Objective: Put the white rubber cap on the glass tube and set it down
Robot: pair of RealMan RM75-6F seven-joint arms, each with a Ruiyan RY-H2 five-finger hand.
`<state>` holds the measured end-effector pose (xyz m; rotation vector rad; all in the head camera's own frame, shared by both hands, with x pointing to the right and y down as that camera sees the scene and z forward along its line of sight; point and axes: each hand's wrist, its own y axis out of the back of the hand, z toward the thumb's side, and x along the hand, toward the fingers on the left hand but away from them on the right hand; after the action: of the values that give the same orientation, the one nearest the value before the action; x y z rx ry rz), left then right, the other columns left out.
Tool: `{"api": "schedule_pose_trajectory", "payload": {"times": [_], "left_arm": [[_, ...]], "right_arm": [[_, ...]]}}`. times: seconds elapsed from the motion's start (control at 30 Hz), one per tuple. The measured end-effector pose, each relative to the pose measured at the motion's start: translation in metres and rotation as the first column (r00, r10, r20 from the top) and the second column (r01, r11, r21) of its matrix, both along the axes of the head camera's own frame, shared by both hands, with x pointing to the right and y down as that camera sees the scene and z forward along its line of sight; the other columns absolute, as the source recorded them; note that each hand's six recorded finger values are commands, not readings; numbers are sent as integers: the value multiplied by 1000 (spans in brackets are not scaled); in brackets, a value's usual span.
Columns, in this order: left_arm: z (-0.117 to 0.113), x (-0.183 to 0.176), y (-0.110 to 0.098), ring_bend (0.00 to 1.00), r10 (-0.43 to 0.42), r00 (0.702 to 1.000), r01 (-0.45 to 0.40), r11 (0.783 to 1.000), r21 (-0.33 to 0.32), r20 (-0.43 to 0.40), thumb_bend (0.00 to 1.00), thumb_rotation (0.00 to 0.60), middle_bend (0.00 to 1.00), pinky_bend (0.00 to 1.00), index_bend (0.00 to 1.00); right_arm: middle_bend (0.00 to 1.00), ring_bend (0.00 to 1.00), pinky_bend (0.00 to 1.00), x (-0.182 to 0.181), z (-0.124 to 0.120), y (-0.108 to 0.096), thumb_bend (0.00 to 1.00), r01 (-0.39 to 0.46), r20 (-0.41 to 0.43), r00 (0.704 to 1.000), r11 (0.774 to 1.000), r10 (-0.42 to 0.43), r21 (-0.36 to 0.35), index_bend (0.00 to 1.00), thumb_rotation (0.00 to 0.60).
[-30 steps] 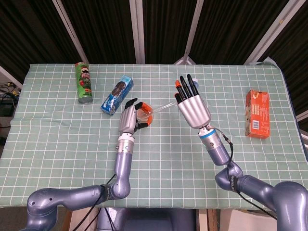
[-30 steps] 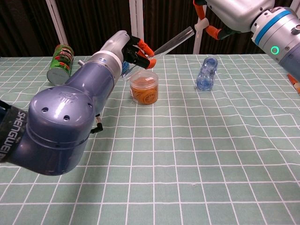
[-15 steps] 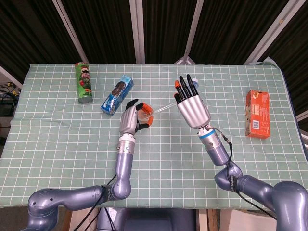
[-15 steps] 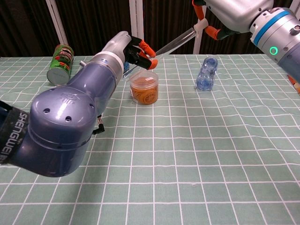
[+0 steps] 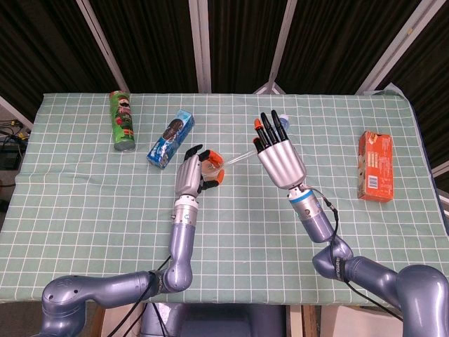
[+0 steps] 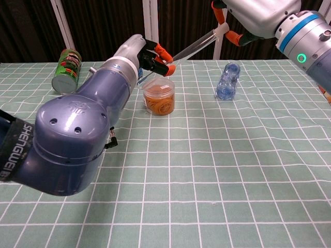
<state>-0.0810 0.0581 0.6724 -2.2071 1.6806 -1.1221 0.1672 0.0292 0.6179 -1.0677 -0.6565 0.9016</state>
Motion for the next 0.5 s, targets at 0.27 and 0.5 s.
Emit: {"api": "schedule_pose_trajectory", "payload": {"times": [0.27,0.5], "left_arm": [[-2,5,1,108,5,1000,-5,1000,3,-5,791,600,502,0,543],[-3,8,1,109,2,1000,-2,1000,2,-10,791,600,502,0,543]], "right_arm": [[228,103,88,-1,0,1,495,2,3,1000,1000,-2,-1,652,600],[228,103,88,-1,-1,2,495,2,4,1000,1000,-2,0,652,600]]}}
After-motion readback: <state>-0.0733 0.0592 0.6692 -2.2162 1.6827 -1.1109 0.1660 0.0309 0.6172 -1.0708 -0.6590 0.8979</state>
